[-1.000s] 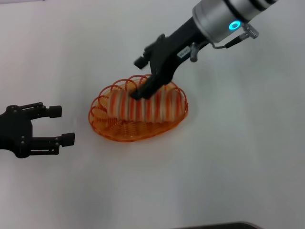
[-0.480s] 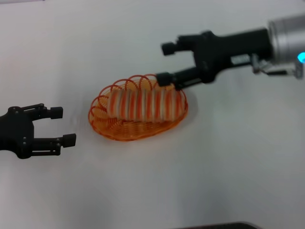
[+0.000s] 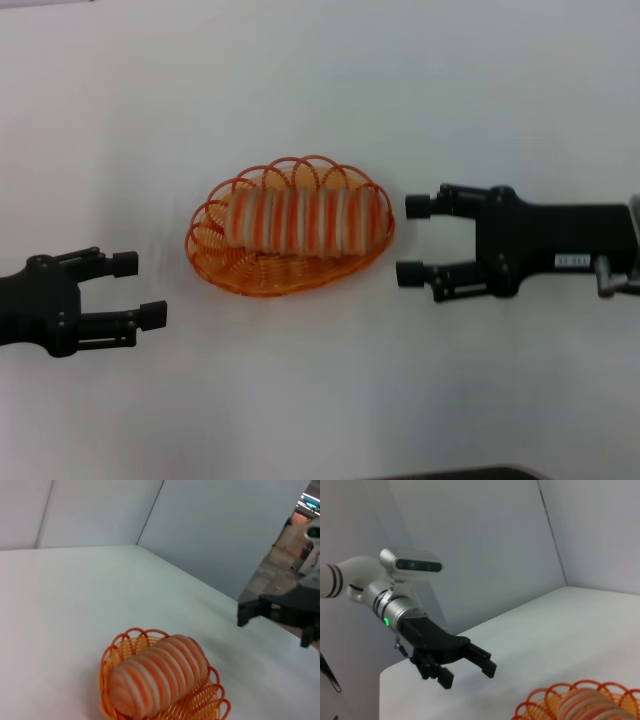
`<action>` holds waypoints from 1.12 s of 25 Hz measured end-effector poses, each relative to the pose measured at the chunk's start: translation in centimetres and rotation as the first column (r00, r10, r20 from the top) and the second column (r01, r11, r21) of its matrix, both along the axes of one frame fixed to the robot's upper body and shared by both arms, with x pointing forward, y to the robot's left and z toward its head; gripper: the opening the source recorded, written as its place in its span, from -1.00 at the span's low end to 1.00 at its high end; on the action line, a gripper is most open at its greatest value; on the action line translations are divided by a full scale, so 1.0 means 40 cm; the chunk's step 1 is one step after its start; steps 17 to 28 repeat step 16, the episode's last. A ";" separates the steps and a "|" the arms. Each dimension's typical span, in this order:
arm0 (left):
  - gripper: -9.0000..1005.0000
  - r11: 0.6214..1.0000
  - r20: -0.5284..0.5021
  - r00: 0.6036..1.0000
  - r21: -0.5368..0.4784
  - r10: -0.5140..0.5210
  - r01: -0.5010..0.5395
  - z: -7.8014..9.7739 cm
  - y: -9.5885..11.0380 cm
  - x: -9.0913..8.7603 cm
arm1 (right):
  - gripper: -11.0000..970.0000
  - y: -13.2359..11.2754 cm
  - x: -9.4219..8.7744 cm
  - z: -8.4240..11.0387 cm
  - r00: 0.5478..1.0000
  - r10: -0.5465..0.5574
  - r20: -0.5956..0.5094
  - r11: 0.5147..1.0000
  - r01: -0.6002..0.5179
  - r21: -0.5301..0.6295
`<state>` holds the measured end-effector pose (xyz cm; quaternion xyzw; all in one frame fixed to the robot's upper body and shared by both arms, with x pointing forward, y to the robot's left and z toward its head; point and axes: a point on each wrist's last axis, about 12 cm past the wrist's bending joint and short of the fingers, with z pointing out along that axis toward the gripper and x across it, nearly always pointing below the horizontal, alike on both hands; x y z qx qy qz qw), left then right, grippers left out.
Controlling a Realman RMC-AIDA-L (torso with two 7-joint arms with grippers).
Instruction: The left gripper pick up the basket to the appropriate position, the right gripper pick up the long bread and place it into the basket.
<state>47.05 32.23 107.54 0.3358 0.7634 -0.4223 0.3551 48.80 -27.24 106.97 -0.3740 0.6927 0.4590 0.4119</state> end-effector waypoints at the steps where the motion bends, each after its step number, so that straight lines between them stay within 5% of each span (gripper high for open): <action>1: 0.77 1.000 -0.006 1.000 -0.004 0.005 -0.005 -0.005 -0.001 -0.003 | 0.96 -0.002 -0.010 -0.009 1.000 0.002 0.004 1.000 -0.002 0.001; 8: 0.77 1.000 -0.023 1.000 -0.018 0.015 -0.015 -0.020 -0.011 -0.008 | 0.96 -0.005 -0.045 -0.051 1.000 0.025 -0.017 0.999 -0.025 -0.033; 28: 0.77 1.000 -0.021 1.000 -0.029 0.005 -0.006 -0.019 -0.021 -0.004 | 0.96 -0.011 -0.046 -0.062 1.000 0.005 0.000 0.998 -0.005 -0.058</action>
